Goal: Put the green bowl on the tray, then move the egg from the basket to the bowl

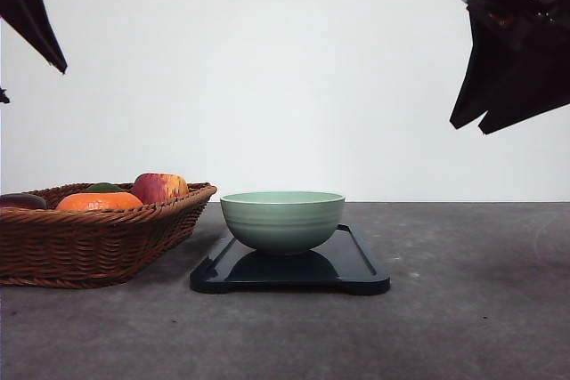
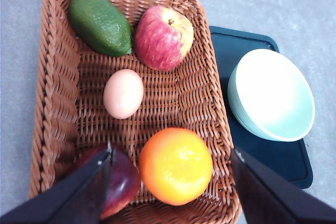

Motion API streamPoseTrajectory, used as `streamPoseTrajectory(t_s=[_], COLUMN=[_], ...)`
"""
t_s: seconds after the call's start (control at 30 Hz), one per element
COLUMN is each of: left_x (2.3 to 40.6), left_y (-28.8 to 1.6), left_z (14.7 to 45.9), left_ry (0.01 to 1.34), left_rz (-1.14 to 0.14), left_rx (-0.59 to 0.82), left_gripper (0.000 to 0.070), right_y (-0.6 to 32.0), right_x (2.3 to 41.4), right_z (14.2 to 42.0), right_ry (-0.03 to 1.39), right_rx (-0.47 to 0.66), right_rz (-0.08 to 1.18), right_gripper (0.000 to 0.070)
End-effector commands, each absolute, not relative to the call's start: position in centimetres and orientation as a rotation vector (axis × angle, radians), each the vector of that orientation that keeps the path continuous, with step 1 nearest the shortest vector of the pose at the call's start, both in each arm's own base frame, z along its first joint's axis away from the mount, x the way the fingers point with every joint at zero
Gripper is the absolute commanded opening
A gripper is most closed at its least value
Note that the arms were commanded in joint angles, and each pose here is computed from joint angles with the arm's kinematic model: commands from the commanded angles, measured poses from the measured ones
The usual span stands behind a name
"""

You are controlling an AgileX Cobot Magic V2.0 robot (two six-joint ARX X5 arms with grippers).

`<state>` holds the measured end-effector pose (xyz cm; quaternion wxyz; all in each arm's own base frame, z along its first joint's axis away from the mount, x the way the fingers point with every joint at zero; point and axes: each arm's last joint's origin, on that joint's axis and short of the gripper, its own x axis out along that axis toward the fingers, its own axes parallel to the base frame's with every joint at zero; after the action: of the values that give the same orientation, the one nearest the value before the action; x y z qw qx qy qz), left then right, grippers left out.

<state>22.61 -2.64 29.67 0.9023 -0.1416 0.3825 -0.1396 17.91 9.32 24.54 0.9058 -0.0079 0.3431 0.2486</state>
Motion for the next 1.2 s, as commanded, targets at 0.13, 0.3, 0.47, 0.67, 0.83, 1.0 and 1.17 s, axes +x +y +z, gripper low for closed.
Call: streamPoseTrajectory(t_s=[0.13, 0.3, 0.47, 0.67, 0.83, 1.0, 1.17], left_x=[26.2, 30.0, 33.2, 35.4, 36.3, 36.7, 37.0], left_y=[-3.2, -4.3, -6.3, -7.4, -7.5, -7.6, -7.7], left_z=[31.4, 31.4, 30.3, 27.8, 26.2, 25.4, 24.9], left_ry=[0.866, 0.973, 1.017, 1.078, 1.115, 1.125, 1.134], left_rz=[-0.313, -0.282, -0.330, -0.285, -0.250, -0.250, -0.249], left_rx=[-0.194, -0.087, 0.017, 0.091, 0.113, 0.114, 0.115], left_gripper=[0.0419, 0.0419, 0.0419, 0.0420, 0.0420, 0.0421, 0.0420], right_y=[9.5, 9.5, 9.5, 9.5, 9.5, 9.5, 9.5], right_x=[18.0, 18.0, 18.0, 18.0, 18.0, 18.1, 18.1], right_z=[24.6, 24.6, 24.6, 24.6, 24.6, 24.7, 24.8], right_ry=[0.706, 0.708, 0.709, 0.709, 0.709, 0.700, 0.686], right_rx=[-0.014, -0.012, -0.013, -0.013, -0.013, -0.012, -0.008], right_rz=[0.513, 0.511, 0.509, 0.508, 0.508, 0.509, 0.511], right_gripper=[0.0215, 0.0215, 0.0215, 0.0215, 0.0215, 0.0215, 0.0215])
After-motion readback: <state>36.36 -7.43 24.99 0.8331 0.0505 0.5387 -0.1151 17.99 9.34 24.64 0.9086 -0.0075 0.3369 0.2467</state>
